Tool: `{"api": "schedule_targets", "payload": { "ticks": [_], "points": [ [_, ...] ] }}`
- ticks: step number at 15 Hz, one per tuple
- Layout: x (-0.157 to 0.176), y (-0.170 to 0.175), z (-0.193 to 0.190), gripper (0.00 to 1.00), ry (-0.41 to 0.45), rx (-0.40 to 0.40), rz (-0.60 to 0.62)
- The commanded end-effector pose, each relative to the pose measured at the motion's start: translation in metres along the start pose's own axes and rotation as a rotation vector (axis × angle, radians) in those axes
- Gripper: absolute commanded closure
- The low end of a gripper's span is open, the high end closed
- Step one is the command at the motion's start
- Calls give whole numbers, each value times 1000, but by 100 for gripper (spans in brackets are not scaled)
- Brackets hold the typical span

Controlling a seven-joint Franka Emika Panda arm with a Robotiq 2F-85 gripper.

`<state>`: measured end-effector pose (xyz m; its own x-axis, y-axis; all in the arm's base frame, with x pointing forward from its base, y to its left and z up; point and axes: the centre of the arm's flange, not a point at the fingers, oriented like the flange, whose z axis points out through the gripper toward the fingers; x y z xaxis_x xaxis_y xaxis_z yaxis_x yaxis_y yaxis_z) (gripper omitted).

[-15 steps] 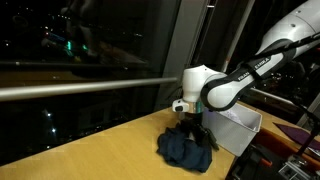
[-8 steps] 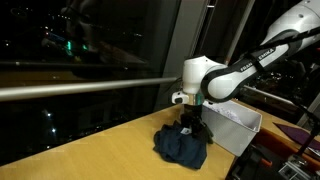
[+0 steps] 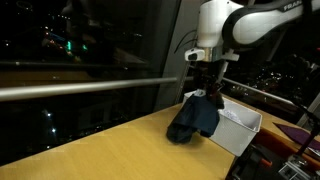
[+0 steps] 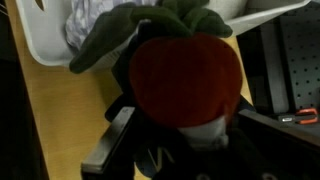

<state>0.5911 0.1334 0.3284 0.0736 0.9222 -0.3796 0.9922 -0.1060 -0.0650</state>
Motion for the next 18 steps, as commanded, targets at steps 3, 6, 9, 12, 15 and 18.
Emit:
{"api": "schedule_targets", "payload": {
  "ticks": [3, 6, 9, 12, 15, 18],
  "points": [
    [-97, -29, -87, 97, -84, -60, 108],
    [-151, -37, -104, 97, -92, -60, 181],
    [-203, -36, -106, 97, -84, -55, 244],
    [-248, -35, -102, 97, -78, -45, 295],
    [-275, -37, -100, 97, -82, -35, 334],
    [-274, -35, -98, 97, -81, -33, 343]
  ]
}}
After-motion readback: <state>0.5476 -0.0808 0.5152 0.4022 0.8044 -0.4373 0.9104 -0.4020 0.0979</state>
